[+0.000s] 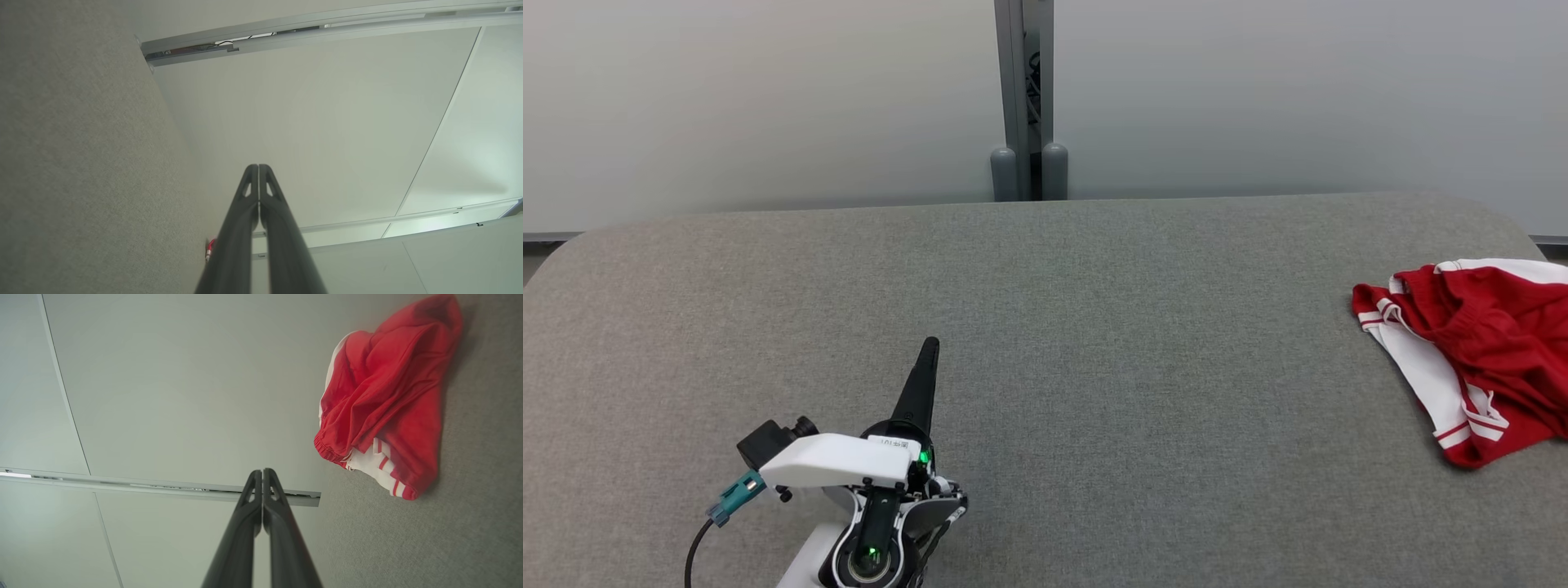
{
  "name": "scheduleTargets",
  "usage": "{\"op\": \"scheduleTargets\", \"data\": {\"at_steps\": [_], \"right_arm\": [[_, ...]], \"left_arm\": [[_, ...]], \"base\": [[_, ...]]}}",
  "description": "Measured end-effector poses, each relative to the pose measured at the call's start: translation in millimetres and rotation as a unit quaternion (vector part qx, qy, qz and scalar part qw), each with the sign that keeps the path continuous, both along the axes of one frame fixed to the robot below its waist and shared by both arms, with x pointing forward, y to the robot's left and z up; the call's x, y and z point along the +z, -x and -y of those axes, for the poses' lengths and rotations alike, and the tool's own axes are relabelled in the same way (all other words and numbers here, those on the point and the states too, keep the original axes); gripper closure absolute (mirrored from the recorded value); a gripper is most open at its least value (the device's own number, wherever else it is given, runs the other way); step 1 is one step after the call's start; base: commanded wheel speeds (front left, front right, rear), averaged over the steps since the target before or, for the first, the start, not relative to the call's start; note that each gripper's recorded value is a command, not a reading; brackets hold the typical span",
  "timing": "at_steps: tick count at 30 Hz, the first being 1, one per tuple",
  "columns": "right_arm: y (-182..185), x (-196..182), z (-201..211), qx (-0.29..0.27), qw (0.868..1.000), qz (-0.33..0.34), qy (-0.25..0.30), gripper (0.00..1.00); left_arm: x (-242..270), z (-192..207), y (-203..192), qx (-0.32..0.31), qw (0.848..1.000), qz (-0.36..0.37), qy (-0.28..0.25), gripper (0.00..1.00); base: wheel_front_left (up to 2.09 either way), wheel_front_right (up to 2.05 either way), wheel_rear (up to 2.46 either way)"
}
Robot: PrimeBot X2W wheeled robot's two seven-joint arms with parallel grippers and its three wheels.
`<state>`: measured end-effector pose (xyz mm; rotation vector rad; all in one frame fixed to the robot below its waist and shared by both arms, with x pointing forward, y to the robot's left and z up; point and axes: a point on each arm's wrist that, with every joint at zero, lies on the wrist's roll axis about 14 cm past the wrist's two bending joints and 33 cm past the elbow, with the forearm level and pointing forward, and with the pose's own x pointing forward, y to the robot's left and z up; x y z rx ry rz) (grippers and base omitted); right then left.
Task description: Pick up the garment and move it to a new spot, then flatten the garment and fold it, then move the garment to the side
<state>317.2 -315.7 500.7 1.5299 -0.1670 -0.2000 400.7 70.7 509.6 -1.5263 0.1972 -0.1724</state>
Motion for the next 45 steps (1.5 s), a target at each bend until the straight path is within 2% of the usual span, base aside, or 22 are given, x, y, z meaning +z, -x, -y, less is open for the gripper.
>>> {"op": "scheduleTargets", "data": {"at_steps": [7, 45], "right_arm": [[5.4, 2.5, 7.3, -0.008, 1.0, 0.013, -0.019, 1.0], [5.3, 2.6, 7.1, -0.008, 1.0, 0.013, -0.019, 1.0]], "left_arm": [[1.4, 5.1, -2.2, -0.006, 1.0, -0.004, 0.02, 1.0], [1.2, 5.3, -2.1, -0.007, 1.0, -0.004, 0.02, 1.0]], "base": [[0.0, 0.0, 0.0], [0.0, 0.0, 0.0]]}}
